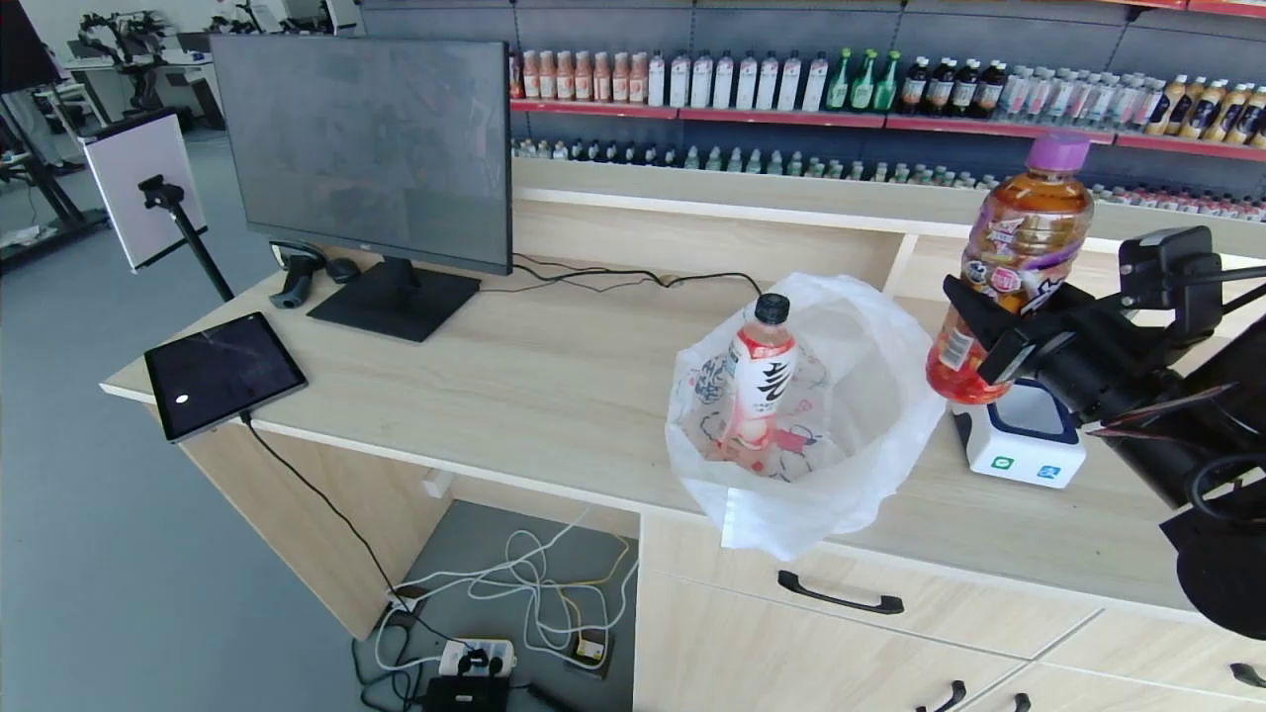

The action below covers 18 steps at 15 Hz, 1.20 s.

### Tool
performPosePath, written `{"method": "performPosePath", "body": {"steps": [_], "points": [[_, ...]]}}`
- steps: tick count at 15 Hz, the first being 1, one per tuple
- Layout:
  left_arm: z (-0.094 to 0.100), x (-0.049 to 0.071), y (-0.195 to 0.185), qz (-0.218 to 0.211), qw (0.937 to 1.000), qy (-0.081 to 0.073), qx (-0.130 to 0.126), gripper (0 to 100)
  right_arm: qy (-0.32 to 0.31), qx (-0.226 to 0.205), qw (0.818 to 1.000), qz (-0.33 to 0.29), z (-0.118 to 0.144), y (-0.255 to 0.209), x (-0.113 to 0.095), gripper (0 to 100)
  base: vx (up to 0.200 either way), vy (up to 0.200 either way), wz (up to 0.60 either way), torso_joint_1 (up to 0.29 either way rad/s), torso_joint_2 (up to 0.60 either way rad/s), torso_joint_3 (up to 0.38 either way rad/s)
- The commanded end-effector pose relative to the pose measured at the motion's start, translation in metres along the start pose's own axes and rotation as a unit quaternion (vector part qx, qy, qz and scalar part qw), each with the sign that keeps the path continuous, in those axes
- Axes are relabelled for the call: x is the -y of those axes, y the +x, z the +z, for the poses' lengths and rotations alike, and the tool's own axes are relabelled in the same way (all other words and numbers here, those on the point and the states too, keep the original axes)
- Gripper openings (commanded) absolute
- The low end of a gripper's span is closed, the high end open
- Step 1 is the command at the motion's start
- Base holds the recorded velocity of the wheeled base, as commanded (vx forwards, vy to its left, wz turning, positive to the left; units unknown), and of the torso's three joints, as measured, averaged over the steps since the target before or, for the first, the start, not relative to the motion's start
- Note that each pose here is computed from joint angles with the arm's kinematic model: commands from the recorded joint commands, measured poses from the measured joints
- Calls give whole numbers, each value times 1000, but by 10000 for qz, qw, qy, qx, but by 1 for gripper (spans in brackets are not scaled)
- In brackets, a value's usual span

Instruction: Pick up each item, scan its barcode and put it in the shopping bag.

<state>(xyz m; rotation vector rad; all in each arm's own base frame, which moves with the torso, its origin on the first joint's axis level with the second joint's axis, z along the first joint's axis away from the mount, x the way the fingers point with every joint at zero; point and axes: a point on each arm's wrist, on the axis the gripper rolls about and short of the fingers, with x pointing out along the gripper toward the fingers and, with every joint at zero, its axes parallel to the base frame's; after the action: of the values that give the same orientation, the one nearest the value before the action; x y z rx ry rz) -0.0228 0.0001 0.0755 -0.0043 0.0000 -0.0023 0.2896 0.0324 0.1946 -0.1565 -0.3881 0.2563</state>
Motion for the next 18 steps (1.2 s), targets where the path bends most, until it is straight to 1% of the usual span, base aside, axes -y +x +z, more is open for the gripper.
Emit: {"method": "performPosePath", "body": {"steps": [1, 2, 3, 4, 5, 8, 10, 13, 18], "points": [[0, 0, 0, -4, 10000, 6, 0, 100, 84, -79, 9999, 115, -4, -1, -8, 0, 0, 0, 0, 0, 0, 0], [0, 0, 0, -4, 10000, -2, 0, 100, 345, -43, 9983, 457, -3, 2, -30, 0, 0, 0, 0, 0, 0, 0], [0, 0, 0, -4, 10000, -2, 0, 100, 423, -44, 9974, 580, -3, 4, -37, 0, 0, 0, 0, 0, 0, 0], [0, 0, 0, -4, 10000, -2, 0, 100, 552, -16, 9945, 889, -5, 10, -58, 0, 0, 0, 0, 0, 0, 0], [0, 0, 0, -4, 10000, -2, 0, 100, 567, 19, 9942, 912, -7, 15, -60, 0, 0, 0, 0, 0, 0, 0], [0, 0, 0, -4, 10000, -9, 0, 100, 688, 11, 9937, 890, -16, 27, -60, 0, 0, 0, 0, 0, 0, 0], [0, 0, 0, -4, 10000, -9, 0, 100, 727, -114, 9932, 900, -28, 33, -62, 0, 0, 0, 0, 0, 0, 0], [0, 0, 0, -4, 10000, -2, 0, 100, 684, -260, 9946, 730, -49, 43, -52, 0, 0, 0, 0, 0, 0, 0], [0, 0, 0, -4, 10000, -2, 0, 100, 743, -431, 9944, 615, -69, 50, -46, 0, 0, 0, 0, 0, 0, 0]]}}
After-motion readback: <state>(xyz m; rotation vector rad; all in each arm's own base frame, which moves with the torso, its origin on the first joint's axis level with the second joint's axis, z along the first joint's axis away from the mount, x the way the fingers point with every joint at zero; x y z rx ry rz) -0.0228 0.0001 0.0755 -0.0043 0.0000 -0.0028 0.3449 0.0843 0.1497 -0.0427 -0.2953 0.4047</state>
